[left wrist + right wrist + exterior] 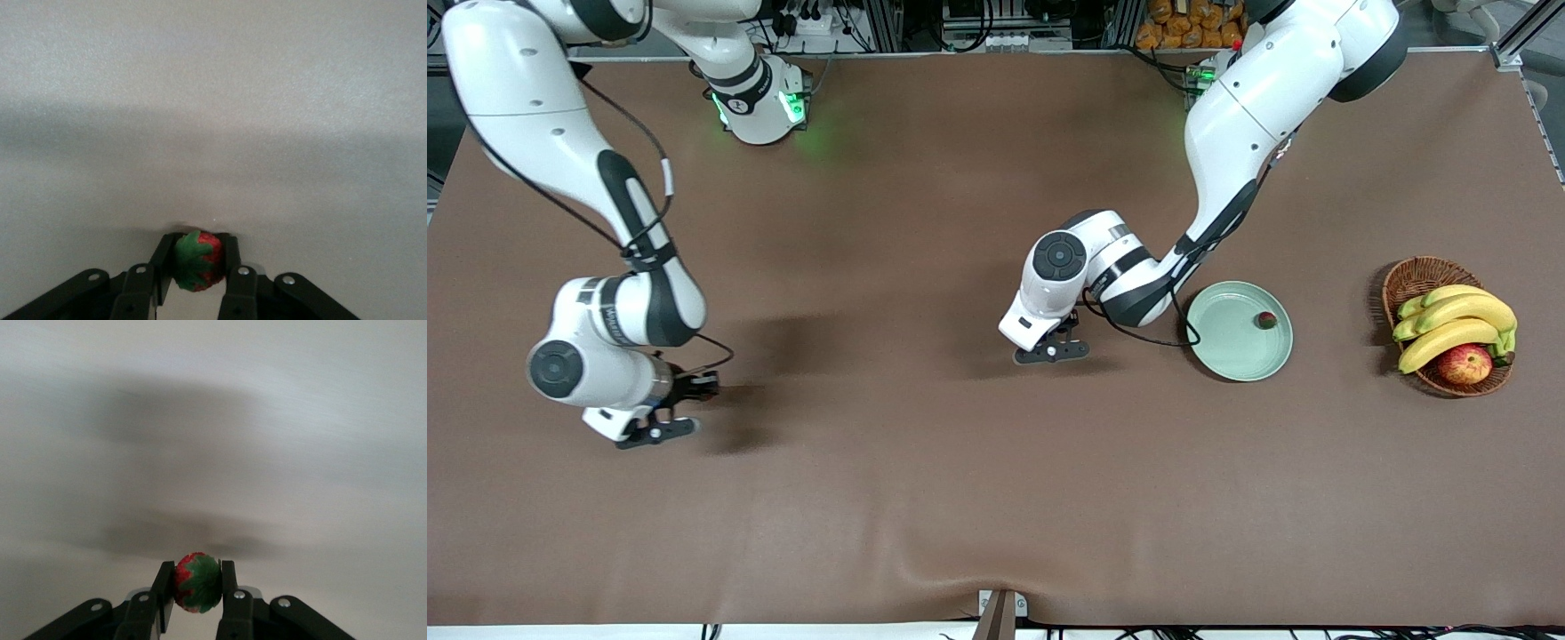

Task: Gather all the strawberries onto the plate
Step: 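Place the second strawberry on the plate while the right gripper carries the third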

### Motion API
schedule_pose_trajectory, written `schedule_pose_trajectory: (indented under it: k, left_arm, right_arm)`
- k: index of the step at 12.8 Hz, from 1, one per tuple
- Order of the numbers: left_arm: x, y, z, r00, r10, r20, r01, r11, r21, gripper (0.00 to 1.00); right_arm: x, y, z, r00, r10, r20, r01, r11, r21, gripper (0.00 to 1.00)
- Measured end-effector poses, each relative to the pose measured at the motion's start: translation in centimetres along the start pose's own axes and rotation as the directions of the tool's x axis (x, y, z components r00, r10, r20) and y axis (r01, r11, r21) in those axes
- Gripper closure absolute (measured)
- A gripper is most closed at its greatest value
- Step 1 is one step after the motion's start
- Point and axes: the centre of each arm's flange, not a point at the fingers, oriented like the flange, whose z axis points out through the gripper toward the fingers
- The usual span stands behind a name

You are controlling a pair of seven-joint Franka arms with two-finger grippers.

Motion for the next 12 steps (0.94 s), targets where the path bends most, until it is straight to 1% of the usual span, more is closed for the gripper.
schedule_pose_trajectory:
  k: [2, 3, 4, 6, 7, 9, 11, 12]
  left_arm:
    - [0.8, -0.2, -0.5, 1.0, -0.012, -0.009, 0.012, 1.0, -0.008, 0.66]
    - [1.7, -0.6, -1.4, 1.0, -0.025, -0.02, 0.024, 1.0, -0.014, 0.66]
    - [2.7, -1.1, -2.9, 0.999, -0.042, -0.026, 0.041, 0.999, -0.017, 0.66]
    - [4.9, -3.5, -6.8, 0.998, -0.069, -0.012, 0.069, 0.998, -0.007, 0.66]
    - [6.1, -5.7, -8.7, 0.998, -0.058, 0.01, 0.058, 0.998, 0.009, 0.66]
    - [8.5, -12.5, -11.0, 0.996, -0.031, 0.084, 0.027, 0.999, 0.047, 0.66]
    - [10.1, -19.5, -10.9, 0.989, -0.017, 0.144, 0.007, 0.998, 0.065, 0.66]
    - [10.4, -22.2, -10.2, 0.987, -0.001, 0.158, -0.012, 0.997, 0.079, 0.66]
  right_arm:
    - [0.8, -7.1, -0.6, 0.995, 0.095, 0.007, -0.096, 0.993, 0.069, 0.67]
    - [0.8, -10.0, -0.5, 0.99, 0.138, 0.019, -0.139, 0.985, 0.098, 0.67]
    - [0.7, -12.6, -0.4, 0.984, 0.178, 0.033, -0.18, 0.975, 0.128, 0.67]
    - [0.3, -17.0, 0.0, 0.965, 0.251, 0.074, -0.26, 0.945, 0.196, 0.67]
    - [0.1, -19.1, 0.1, 0.953, 0.285, 0.101, -0.301, 0.924, 0.236, 0.67]
    - [-0.4, -23.0, 0.3, 0.931, 0.329, 0.157, -0.364, 0.87, 0.333, 0.67]
    - [-0.7, -27.3, 0.4, 0.909, 0.372, 0.186, -0.416, 0.794, 0.444, 0.67]
    - [-1.0, -29.8, 0.9, 0.901, 0.39, 0.191, -0.432, 0.76, 0.486, 0.67]
